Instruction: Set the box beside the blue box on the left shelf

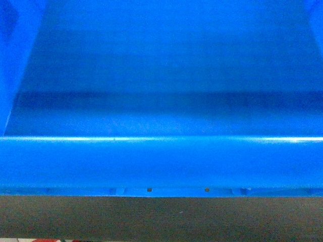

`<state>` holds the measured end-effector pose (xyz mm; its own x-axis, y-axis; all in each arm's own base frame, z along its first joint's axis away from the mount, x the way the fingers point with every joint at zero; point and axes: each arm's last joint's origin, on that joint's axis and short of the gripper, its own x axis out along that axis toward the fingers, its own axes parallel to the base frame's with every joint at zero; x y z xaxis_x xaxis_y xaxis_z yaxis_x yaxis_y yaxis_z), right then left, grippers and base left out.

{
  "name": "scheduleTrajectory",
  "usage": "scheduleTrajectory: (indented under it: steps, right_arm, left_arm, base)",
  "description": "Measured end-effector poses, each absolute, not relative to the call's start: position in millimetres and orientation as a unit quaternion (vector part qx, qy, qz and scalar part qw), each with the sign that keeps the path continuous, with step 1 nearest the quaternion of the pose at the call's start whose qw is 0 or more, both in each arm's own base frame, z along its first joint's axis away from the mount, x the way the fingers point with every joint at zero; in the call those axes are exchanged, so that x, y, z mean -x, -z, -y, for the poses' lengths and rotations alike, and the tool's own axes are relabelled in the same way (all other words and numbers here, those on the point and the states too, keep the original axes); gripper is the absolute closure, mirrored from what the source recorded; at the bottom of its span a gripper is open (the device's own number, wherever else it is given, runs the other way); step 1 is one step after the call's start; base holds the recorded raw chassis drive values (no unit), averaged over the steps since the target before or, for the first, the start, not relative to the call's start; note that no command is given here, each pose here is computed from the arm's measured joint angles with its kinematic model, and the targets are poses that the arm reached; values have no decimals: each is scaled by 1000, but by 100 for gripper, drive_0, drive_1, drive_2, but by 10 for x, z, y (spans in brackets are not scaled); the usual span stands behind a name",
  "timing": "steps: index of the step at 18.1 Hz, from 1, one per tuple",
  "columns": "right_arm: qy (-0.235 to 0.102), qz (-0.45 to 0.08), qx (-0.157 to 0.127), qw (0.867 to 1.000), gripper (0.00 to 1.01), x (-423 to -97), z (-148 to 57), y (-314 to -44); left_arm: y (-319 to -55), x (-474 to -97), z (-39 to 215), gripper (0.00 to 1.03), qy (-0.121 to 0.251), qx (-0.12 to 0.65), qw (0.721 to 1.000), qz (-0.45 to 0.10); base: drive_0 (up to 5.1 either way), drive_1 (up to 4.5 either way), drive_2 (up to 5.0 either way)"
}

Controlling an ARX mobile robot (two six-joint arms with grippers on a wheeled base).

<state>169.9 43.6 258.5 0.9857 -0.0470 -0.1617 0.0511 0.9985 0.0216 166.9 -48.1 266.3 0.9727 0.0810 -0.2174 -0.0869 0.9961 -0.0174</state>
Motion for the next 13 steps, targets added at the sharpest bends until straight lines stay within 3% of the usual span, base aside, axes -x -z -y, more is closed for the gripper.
scheduleTrajectory:
  steps: [13]
  right_arm:
    - [25,-79,-13,996,91,-1701,-436,-2582]
  left_arm:
    - [-2660,-1667,479,95,-43,15,993,-108]
  base:
    - [0,0,0]
